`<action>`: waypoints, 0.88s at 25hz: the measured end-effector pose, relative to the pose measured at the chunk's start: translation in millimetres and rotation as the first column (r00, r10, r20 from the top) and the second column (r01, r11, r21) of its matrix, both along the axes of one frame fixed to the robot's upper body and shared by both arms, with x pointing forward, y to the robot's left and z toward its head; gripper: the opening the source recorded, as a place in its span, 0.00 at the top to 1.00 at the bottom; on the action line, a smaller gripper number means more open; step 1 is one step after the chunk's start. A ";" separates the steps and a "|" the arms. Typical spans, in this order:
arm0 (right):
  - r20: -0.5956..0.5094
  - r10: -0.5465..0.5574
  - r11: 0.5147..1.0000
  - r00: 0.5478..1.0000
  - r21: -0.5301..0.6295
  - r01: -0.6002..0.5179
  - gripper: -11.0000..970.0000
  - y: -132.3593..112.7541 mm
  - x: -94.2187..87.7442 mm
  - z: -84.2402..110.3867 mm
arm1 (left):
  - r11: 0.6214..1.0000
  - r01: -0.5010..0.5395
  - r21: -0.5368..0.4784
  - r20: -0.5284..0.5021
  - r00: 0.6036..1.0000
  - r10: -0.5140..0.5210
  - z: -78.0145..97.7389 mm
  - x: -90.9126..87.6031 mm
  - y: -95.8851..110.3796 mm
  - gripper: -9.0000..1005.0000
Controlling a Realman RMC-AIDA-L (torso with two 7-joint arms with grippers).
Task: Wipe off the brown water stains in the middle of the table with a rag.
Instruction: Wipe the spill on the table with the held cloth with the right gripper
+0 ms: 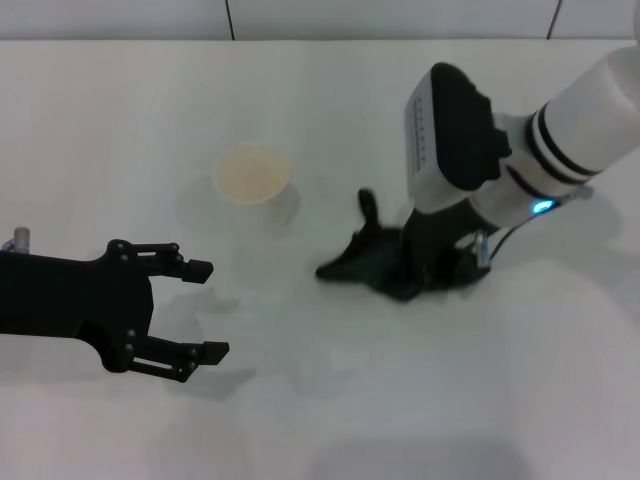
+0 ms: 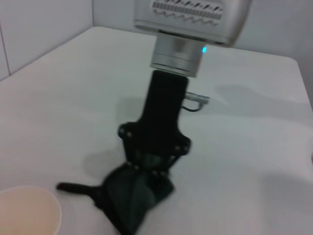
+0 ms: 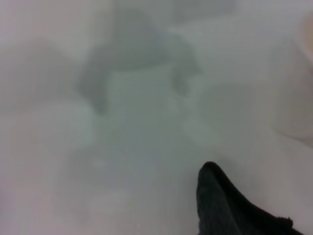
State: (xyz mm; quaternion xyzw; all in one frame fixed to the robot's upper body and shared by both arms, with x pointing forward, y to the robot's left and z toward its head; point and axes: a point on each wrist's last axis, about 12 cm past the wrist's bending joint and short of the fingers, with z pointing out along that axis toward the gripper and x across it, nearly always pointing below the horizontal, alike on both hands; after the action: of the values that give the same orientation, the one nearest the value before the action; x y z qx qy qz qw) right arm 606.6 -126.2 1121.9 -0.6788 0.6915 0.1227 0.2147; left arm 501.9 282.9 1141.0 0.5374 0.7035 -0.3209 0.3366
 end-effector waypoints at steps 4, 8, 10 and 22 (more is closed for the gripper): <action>0.086 -0.067 0.998 0.994 -0.010 0.068 0.89 -11.5 16.0 2.2 | 1.000 -0.002 -0.002 -0.001 1.000 0.002 -0.5 -0.5 -0.1 0.11; 0.093 -0.082 0.997 0.992 0.013 0.081 0.89 -15.3 19.1 6.2 | 1.000 -0.004 -0.002 -0.001 1.000 0.004 -0.6 -0.7 0.3 0.11; 0.072 -0.061 0.998 0.996 0.008 0.060 0.89 -12.8 14.6 4.6 | 1.000 -0.003 -0.004 0.000 1.000 0.003 -0.5 -0.6 0.2 0.11; -0.099 0.115 0.993 0.988 0.031 -0.112 0.90 6.3 -24.9 -4.2 | 1.000 0.000 -0.018 0.020 1.000 0.000 1.4 0.0 0.1 0.11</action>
State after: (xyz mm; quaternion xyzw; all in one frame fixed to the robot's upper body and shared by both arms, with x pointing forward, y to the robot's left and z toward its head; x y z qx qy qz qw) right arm 581.8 -119.8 1117.7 -0.7072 0.6601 0.1775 0.1806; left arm 501.9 283.0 1142.4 0.5374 0.6973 -0.3219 0.3485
